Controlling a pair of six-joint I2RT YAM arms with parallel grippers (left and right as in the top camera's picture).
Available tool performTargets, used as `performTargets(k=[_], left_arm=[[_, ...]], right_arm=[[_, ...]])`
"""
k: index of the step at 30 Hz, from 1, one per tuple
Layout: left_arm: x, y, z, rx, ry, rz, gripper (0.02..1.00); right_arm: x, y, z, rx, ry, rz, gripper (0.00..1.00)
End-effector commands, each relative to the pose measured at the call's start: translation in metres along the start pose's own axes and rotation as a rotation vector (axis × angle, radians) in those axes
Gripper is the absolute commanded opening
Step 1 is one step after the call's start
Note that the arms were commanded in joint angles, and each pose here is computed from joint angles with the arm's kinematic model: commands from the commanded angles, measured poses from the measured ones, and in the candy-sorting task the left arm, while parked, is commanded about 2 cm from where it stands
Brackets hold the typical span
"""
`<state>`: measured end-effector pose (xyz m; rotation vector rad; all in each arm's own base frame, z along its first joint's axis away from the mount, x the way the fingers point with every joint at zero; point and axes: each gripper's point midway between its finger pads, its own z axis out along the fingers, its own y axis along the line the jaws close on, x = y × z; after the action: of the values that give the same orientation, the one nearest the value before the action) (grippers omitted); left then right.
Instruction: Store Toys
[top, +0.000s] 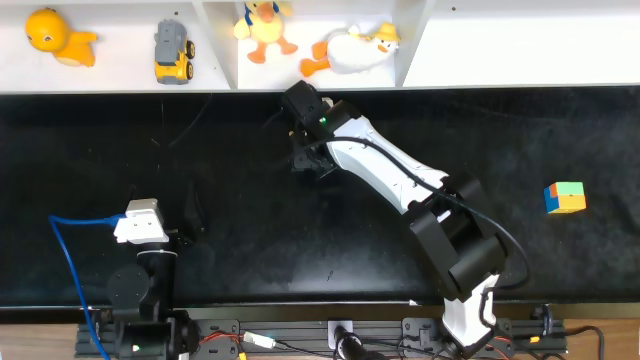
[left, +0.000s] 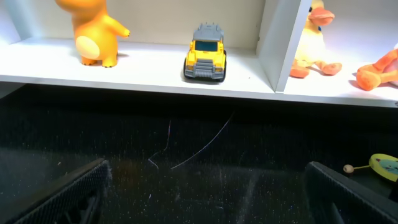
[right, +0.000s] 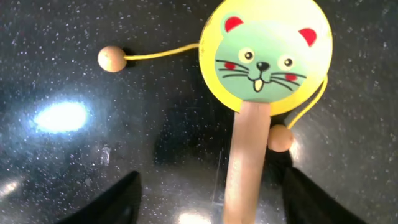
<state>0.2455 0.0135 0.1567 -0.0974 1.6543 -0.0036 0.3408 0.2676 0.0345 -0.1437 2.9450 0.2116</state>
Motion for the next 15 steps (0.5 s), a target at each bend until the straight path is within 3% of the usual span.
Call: performTargets(k=[1, 10, 15], left_arm=[[0.000, -0.001, 0.000, 0.004, -0.008, -0.018, 0.998], [0.000, -0.001, 0.000, 0.004, -0.008, -0.018, 0.996], [0.000, -0.001, 0.000, 0.004, -0.008, -0.018, 0.998]], right_arm=[[-0.004, 0.003, 0.006, 0.002, -0.002, -0.005, 0.557], [0.013, 0.001, 0.023, 0.008, 0.084, -0.002, 0.332], [0.023, -0.004, 0.027, 0.025, 0.129, 0.000, 0.128]])
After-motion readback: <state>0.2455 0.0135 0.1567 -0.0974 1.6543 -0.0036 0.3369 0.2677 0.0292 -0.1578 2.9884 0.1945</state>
